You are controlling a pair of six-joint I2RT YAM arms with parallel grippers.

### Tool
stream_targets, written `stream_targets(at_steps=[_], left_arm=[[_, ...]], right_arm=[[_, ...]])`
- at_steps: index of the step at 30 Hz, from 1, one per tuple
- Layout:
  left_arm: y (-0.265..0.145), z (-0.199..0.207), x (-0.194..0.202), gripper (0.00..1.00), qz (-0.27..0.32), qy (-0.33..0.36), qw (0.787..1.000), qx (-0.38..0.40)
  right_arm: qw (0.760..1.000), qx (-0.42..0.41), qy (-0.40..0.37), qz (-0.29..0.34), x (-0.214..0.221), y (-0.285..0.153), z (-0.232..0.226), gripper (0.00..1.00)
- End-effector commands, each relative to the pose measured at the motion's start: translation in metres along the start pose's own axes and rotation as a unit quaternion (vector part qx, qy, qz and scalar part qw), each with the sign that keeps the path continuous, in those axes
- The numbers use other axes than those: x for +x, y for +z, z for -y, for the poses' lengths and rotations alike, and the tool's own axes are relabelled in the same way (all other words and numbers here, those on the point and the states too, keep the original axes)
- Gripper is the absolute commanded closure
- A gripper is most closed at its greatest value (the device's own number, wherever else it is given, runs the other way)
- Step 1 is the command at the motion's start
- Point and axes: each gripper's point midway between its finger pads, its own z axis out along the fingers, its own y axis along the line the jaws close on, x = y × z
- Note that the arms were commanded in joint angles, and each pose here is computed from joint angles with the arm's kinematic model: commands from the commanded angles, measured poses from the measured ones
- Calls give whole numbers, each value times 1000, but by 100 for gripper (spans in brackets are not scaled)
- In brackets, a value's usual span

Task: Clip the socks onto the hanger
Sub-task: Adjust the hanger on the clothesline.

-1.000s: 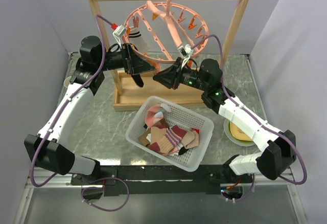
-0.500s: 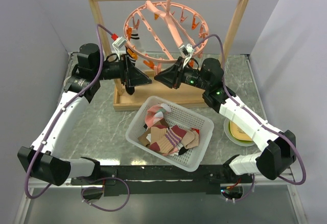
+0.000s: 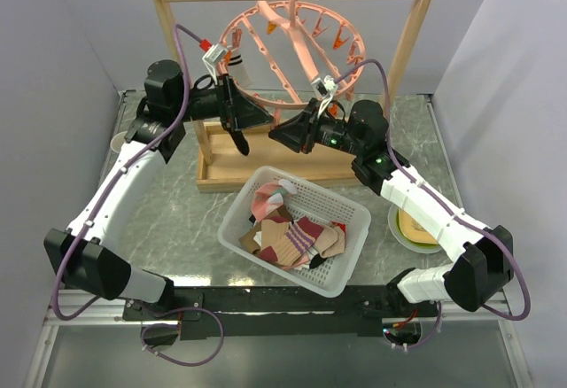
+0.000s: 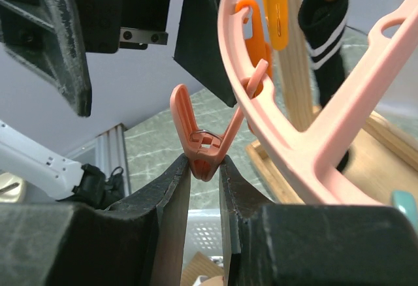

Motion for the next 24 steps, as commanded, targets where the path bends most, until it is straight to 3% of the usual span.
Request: stream_targets(at_steps=[1, 11, 24], left_arm=[[12, 8, -19, 25, 23, 45, 999, -11], [19, -20, -13, 33, 12, 84, 990, -114], [11, -30, -19, 67, 25, 102, 977, -187]], right_arm=[[1000, 6, -24, 16, -17, 0, 0, 99], [999, 27, -33, 12, -21, -1, 5, 93], [999, 23, -36, 24, -31, 0, 1, 87]])
